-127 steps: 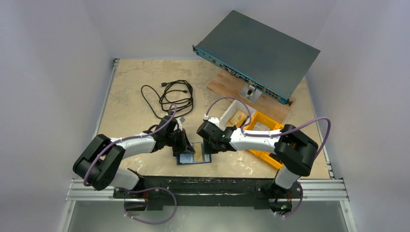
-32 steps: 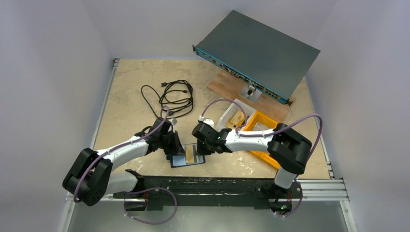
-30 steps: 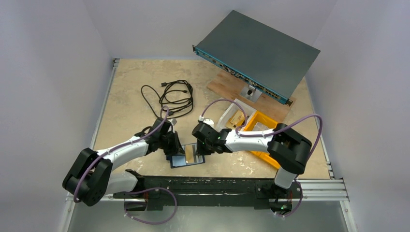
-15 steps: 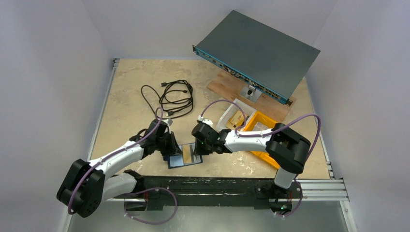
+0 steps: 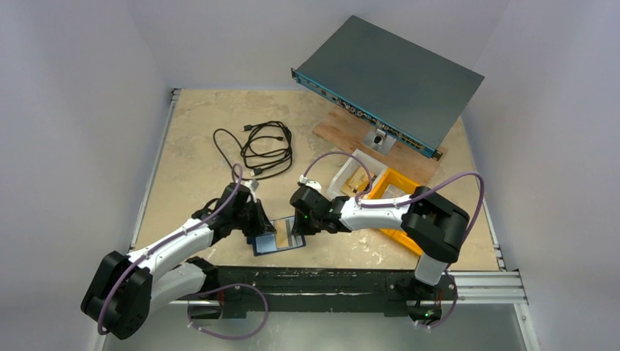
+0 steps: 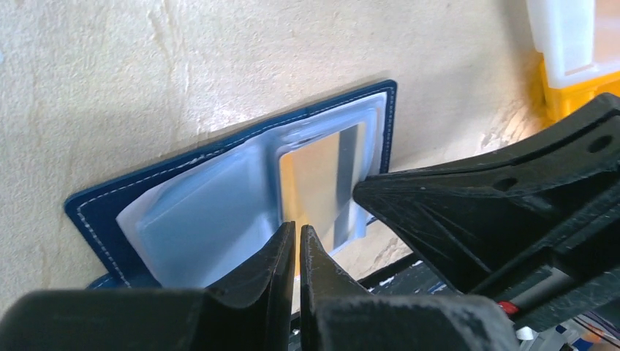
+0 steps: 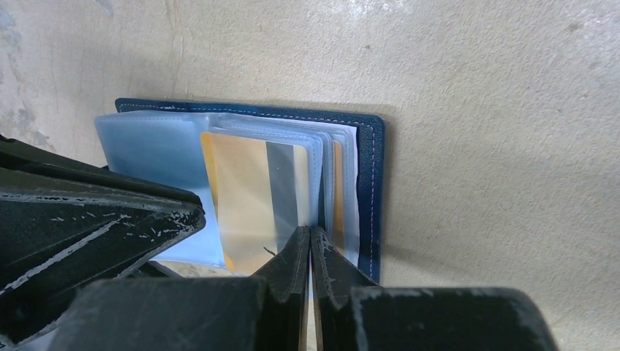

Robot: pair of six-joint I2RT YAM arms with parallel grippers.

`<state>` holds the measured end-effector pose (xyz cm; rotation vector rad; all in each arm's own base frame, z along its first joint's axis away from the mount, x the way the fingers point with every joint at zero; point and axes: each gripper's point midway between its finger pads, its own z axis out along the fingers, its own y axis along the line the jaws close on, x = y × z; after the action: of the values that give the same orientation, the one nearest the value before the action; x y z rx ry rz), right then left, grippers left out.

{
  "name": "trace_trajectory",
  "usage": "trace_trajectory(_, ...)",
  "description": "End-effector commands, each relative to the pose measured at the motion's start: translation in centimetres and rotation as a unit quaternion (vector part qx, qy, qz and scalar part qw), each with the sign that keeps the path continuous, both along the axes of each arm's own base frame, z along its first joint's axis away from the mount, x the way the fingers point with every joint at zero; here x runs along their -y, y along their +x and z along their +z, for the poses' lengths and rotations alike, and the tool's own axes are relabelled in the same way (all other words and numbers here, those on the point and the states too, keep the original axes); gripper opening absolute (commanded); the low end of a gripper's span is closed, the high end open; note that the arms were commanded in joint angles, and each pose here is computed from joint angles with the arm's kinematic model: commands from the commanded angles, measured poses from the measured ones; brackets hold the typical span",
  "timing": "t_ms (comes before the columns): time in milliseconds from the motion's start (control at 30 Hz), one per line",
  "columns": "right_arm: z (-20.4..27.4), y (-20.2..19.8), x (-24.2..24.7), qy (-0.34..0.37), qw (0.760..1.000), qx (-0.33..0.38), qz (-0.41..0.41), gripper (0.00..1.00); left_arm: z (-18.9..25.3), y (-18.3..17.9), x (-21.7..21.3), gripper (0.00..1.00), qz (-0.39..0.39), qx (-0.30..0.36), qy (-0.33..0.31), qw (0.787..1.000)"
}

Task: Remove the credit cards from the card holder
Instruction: Remove the credit card from the card holder.

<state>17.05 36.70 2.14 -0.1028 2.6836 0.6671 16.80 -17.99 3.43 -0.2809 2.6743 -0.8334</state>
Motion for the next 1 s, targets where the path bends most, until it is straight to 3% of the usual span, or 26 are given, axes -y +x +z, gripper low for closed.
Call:
trace_trajectory(0,-6.1,-3.0,5.7,-0.128,0.99,-0.057,0.008,0.0,1.2,0.8,1.0,0.07,-0.01,0.022,-0.028,0.999)
trace_trajectory(367,-6.0,-3.0,5.9,-0.133,0.99,-0.055,0.006,0.0,-0.7,0.5,0.4,0.09,-0.004,0.002,-0.005,1.0)
trace_trajectory(633,-5.9,-3.0,6.1,-0.135,0.989,-0.054,0.006,0.0,-1.8,0.0,-0.7,0.2,0.005,-0.005,0.016,1.0)
trace_trajectory(967,-6.0,-3.0,6.3,-0.138,0.989,-0.055,0.004,0.0,-2.2,-0.6,-0.9,0.19,0.003,-0.014,0.013,1.0)
